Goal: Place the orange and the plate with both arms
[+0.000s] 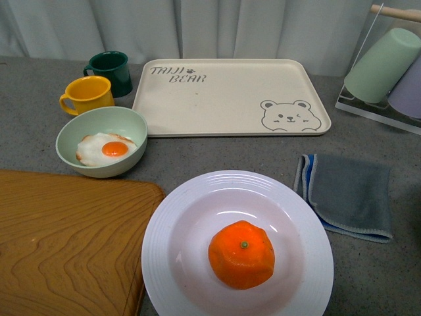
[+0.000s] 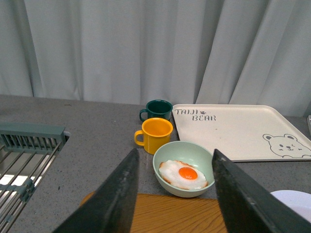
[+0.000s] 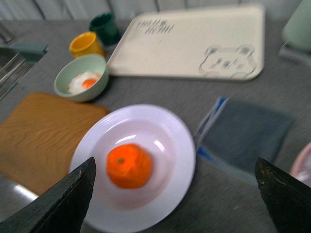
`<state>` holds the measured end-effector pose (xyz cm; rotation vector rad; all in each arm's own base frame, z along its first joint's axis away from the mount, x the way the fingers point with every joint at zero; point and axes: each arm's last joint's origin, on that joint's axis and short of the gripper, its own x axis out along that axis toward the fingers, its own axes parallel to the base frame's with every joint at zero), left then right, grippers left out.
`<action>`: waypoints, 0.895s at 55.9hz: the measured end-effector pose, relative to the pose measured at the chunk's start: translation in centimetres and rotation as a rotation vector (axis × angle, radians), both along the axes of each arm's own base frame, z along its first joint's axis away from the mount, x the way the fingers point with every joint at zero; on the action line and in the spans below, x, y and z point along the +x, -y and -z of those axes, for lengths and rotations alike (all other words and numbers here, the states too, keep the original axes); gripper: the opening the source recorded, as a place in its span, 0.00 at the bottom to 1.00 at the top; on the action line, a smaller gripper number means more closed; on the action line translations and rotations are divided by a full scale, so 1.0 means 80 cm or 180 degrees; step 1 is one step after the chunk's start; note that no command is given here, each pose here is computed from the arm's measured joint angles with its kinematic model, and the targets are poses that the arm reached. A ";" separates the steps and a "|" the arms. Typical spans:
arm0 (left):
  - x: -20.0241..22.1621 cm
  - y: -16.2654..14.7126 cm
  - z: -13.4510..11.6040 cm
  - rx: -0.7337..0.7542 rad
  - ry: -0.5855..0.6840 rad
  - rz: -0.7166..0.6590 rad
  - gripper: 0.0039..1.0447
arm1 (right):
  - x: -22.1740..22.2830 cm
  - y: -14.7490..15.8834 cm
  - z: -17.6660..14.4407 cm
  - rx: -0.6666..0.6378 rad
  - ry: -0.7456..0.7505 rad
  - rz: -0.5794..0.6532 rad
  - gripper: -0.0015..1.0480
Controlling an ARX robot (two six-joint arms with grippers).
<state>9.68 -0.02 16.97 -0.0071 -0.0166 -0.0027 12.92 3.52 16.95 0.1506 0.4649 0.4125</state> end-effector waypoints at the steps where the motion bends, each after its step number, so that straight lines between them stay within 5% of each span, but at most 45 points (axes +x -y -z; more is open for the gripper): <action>1: 0.000 0.000 0.000 0.0000 0.0000 0.0000 0.55 | 0.005 -0.003 0.006 0.0099 -0.0204 -0.0046 0.91; 6: 0.000 0.000 0.000 0.0000 0.0000 -0.0001 0.75 | 0.025 -0.004 0.038 0.0373 -0.1107 0.0001 0.91; 13: 0.000 0.000 0.000 0.0002 0.0000 -0.0001 0.95 | 0.045 0.007 0.063 0.0600 -0.1662 0.0194 0.91; 24: 0.000 0.000 0.000 0.0007 0.0000 0.0000 0.94 | 0.065 0.018 0.097 0.0863 -0.2297 0.0348 0.91; 50: 0.000 0.000 0.000 0.0007 0.0000 -0.0001 0.94 | 0.105 -0.004 0.128 0.0979 -0.2465 0.0258 0.91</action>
